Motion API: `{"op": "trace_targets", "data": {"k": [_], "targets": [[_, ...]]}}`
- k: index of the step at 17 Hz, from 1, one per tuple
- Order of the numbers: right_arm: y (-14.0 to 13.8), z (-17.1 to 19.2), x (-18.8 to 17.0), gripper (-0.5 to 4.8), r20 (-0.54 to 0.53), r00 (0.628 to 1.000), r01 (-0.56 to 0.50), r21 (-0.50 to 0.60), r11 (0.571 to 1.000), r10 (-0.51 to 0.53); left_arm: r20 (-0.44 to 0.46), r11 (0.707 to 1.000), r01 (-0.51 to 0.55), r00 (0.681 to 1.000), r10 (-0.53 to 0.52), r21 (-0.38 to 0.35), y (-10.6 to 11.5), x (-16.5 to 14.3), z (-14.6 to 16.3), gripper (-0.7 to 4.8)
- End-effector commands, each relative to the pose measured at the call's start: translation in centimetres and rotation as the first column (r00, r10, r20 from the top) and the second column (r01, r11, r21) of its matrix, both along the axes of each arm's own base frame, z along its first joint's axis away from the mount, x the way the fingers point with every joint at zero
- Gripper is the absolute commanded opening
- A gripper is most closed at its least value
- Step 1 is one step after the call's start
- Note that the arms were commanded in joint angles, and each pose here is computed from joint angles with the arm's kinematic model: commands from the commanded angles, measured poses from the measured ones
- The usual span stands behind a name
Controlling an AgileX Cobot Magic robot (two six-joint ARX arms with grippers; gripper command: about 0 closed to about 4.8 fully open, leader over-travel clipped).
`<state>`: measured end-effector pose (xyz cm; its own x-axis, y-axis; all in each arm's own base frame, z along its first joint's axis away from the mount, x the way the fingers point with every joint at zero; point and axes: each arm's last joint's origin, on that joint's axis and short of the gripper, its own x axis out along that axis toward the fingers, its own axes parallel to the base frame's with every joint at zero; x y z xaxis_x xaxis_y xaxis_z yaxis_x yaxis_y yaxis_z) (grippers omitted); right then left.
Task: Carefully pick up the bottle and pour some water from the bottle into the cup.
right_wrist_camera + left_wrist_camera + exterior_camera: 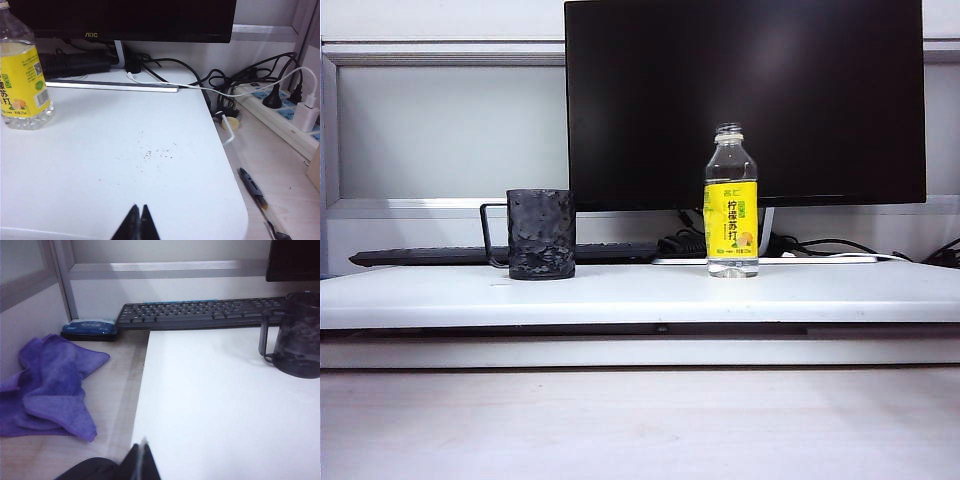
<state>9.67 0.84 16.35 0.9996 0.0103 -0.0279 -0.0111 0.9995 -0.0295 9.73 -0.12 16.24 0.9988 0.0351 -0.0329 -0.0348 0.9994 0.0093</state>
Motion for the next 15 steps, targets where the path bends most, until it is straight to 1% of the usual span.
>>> {"op": "trace_targets", "data": {"k": [1, 6, 8, 9, 10, 11, 12, 13, 14, 15], "targets": [[0.0, -0.1, 0.0, -0.01, 0.005, 1.000, 0.002, 0.001, 1.000, -0.002, 0.019, 1.000, -0.002, 1.000, 0.002, -0.001, 0.0, 0.0, 0.2, -0.05], [0.0, -0.1, 0.0, -0.01, 0.006, 1.000, 0.004, 0.002, 1.000, -0.004, 0.021, 1.000, -0.002, 1.000, 0.002, 0.000, 0.0, 0.0, 0.2, -0.05], [0.0, 0.3, 0.0, -0.01, 0.040, 0.999, 0.003, 0.032, 0.999, -0.004, 0.052, 1.000, -0.001, 0.999, 0.001, -0.002, 0.0, 0.0, 0.5, -0.05], [0.0, 1.0, -0.1, -0.01, 0.087, 0.996, -0.008, 0.069, 0.998, 0.002, 0.104, 1.000, 0.001, 0.995, -0.001, -0.003, 0.0, 0.0, 1.1, -0.04], [0.0, 1.7, -0.2, -0.01, 0.120, 0.993, -0.024, 0.083, 0.996, 0.014, 0.146, 1.000, 0.003, 0.989, -0.003, -0.005, 0.0, -0.1, 1.5, -0.04], [0.1, 3.3, -0.6, 0.00, 0.166, 0.985, -0.052, 0.093, 0.994, 0.036, 0.223, 1.000, 0.005, 0.975, -0.002, -0.013, 0.0, -0.2, 2.4, -0.04], [0.1, 4.2, -0.8, 0.00, 0.187, 0.981, -0.065, 0.093, 0.994, 0.047, 0.259, 1.000, 0.007, 0.966, -0.002, -0.021, 0.0, -0.4, 2.9, -0.03], [0.0, 6.3, -1.6, 0.42, 0.246, 0.967, -0.086, 0.090, 0.992, 0.061, 0.322, 0.998, 0.018, 0.947, 0.000, -0.053, 0.0, -0.7, 4.1, 0.08], [0.0, 7.5, -2.1, 1.10, 0.283, 0.957, -0.088, 0.088, 0.992, 0.060, 0.344, 0.996, 0.038, 0.939, -0.008, -0.080, 0.0, -0.9, 5.0, 0.57], [-0.2, 9.5, -3.0, 2.02, 0.342, 0.938, -0.091, 0.091, 0.992, 0.055, 0.366, 0.992, 0.089, 0.930, -0.049, -0.094, -0.1, -1.3, 5.9, 1.47]]}}
